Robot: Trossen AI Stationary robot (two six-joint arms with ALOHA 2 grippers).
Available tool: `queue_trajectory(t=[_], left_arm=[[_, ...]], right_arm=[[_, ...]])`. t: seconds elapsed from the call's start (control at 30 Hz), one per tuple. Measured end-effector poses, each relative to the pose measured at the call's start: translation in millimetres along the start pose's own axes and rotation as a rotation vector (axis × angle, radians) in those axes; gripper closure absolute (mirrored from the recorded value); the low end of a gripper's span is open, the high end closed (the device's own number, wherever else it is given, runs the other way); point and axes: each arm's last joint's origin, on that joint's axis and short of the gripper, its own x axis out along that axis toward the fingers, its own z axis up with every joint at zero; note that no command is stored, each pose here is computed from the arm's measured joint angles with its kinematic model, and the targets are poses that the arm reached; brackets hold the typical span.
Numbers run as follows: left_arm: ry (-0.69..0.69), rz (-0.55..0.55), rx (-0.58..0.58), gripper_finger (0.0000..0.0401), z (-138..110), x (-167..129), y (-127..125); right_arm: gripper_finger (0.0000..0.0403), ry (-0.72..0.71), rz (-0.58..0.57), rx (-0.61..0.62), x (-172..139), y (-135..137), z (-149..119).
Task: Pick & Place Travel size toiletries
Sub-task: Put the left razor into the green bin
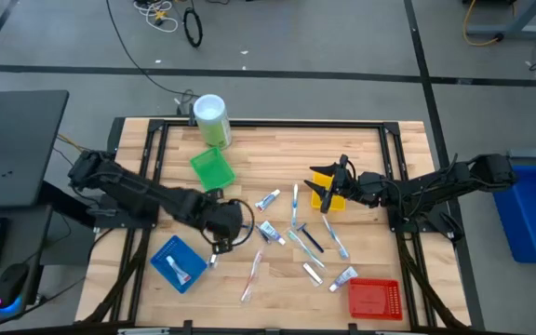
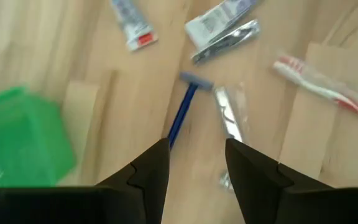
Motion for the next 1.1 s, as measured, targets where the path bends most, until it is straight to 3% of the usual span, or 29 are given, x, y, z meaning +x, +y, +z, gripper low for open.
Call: queue_trajectory(t=[0.13, 0.33, 0.5, 0.77, 1.1], left_arm=[[0.008, -0.06, 0.007, 0.0236, 1.9, 24.1, 19.1], [-0.005, -0.136, 0.094, 0.0236, -15.7, 60.3, 29.6], [-0.021, -0.135, 0.122, 0.0236, -32.8, 80.9, 34.4], [-0.073, -0.141, 0.109, 0.0236, -52.2, 101.5, 39.3], [-0.102, -0.127, 0.105, 0.0241, -64.7, 111.2, 42.0]], right_arm=[[0.0174, 0.001, 0.0, 0.0, 0.0, 0.0, -0.1], [0.0163, 0.06, 0.003, -0.022, -0.2, 0.2, -6.2], [0.0158, 0.08, 0.111, 0.012, 1.0, -0.2, -8.2], [0.0166, 0.093, 0.124, 0.097, 7.0, -1.3, -3.1], [0.0158, 0.123, 0.124, 0.089, 10.7, 0.4, -8.7]])
